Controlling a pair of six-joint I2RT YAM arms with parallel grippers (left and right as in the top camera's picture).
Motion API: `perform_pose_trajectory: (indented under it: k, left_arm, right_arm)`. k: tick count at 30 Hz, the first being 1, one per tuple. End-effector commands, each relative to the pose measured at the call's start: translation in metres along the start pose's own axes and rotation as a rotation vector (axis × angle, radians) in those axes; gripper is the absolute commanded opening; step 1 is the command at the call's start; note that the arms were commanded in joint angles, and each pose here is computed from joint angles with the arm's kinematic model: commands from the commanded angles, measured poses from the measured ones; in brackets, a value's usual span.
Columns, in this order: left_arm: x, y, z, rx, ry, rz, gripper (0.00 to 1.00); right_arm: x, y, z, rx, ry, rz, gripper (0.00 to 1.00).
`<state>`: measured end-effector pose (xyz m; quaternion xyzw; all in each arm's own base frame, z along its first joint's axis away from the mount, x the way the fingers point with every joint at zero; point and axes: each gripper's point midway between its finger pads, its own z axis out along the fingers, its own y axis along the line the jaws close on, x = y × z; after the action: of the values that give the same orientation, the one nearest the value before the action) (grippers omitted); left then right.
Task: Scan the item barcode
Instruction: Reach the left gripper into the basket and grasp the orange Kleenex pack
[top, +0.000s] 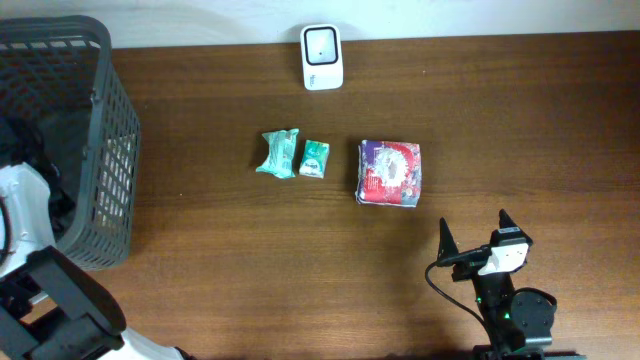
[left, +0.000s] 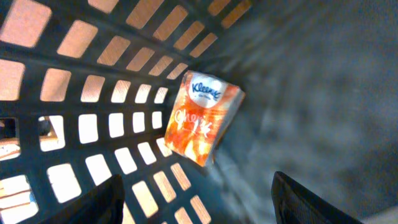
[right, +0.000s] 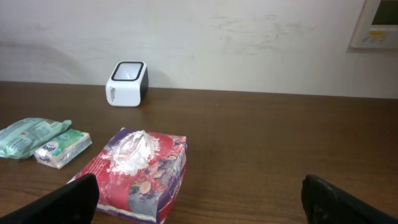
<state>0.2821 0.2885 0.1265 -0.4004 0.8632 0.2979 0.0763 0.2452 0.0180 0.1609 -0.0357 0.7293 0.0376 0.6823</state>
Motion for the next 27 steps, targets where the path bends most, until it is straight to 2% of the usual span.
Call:
perform_pose_trajectory:
  k: [1,5,7,9,13,18,22,24,27]
  left_arm:
    - [0.007,0.013,0.016,-0.017,0.034,-0.035,0.71]
    - [0.007,0.009,0.03,0.035,0.051,-0.068,0.64]
    - [0.009,-0.012,0.036,0.133,0.067,0.03,0.63]
    - [0.012,-0.026,0.044,0.184,0.078,0.138,0.69]
    - [0.01,-0.036,0.06,0.183,0.079,0.139,0.71]
    - [0.012,-0.044,0.074,0.179,0.089,0.175,0.66]
    - [0.007,-0.019,0.078,0.028,0.075,0.18,0.65]
    - [0.009,-0.022,0.079,0.053,0.082,0.177,0.56]
    - [0.014,-0.02,0.084,0.059,0.103,0.175,0.54]
  right_arm:
    - [0.003,-0.002,0.0,0.012,0.003,-0.002,0.99]
    - [0.003,-0.002,0.0,0.012,0.003,-0.002,0.99]
    - [0.003,-0.002,0.0,0.012,0.003,-0.002,0.99]
    - [0.003,-0.002,0.0,0.012,0.003,-0.002,0.99]
    - [0.003,-0.002,0.0,0.012,0.003,-0.002,0.99]
    - [0.003,-0.002,0.0,0.012,0.003,-0.002,0.99]
    - [0.003,-0.002,0.0,0.012,0.003,-0.002,0.99]
    - [0.003,-0.002,0.0,0.012,0.003,-0.002,0.99]
    - [0.003,-0.002,0.0,0.012,0.003,-0.002,0.99]
